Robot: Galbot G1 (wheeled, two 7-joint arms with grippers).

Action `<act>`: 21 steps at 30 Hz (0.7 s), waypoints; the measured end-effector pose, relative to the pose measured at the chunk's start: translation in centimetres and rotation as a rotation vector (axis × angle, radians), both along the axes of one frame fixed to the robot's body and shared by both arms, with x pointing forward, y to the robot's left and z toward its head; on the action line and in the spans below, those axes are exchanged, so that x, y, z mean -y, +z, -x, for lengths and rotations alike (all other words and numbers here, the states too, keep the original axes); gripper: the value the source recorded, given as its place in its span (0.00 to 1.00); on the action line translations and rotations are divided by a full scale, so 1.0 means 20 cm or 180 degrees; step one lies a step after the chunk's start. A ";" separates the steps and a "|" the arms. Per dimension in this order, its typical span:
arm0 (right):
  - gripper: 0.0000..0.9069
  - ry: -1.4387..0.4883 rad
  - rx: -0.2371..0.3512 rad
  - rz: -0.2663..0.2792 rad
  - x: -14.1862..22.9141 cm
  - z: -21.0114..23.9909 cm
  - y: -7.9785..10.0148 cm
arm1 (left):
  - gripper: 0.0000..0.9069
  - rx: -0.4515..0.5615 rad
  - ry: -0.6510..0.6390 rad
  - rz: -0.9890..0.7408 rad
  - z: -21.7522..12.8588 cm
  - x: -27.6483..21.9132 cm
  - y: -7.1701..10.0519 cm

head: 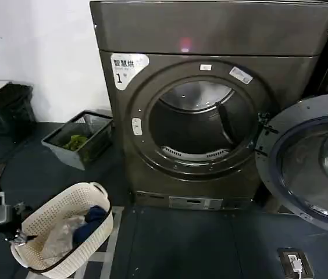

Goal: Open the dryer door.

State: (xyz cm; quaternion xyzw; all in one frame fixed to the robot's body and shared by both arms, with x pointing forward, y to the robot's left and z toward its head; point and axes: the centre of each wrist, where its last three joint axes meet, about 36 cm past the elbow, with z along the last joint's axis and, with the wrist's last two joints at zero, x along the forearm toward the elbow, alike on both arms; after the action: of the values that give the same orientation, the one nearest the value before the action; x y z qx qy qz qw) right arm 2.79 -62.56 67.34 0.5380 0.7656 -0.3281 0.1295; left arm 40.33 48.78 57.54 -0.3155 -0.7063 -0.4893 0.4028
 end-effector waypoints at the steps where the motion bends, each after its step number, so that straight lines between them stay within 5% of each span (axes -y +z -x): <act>1: 1.00 -0.0011 -0.0006 -0.0005 0.00 0.00 0.00 | 1.00 -0.0012 -0.0003 0.0005 0.00 0.00 0.00; 21: 1.00 -0.0026 -0.0068 -0.0006 0.00 -0.01 -0.02 | 1.00 -0.0044 -0.0060 0.0038 -0.03 -0.05 0.02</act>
State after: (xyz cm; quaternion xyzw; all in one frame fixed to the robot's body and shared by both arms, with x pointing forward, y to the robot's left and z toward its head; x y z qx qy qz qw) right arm 2.91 -62.50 66.90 0.5377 0.7651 -0.3337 0.1194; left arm 40.87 49.76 57.95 -0.3279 -0.7034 -0.4867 0.4011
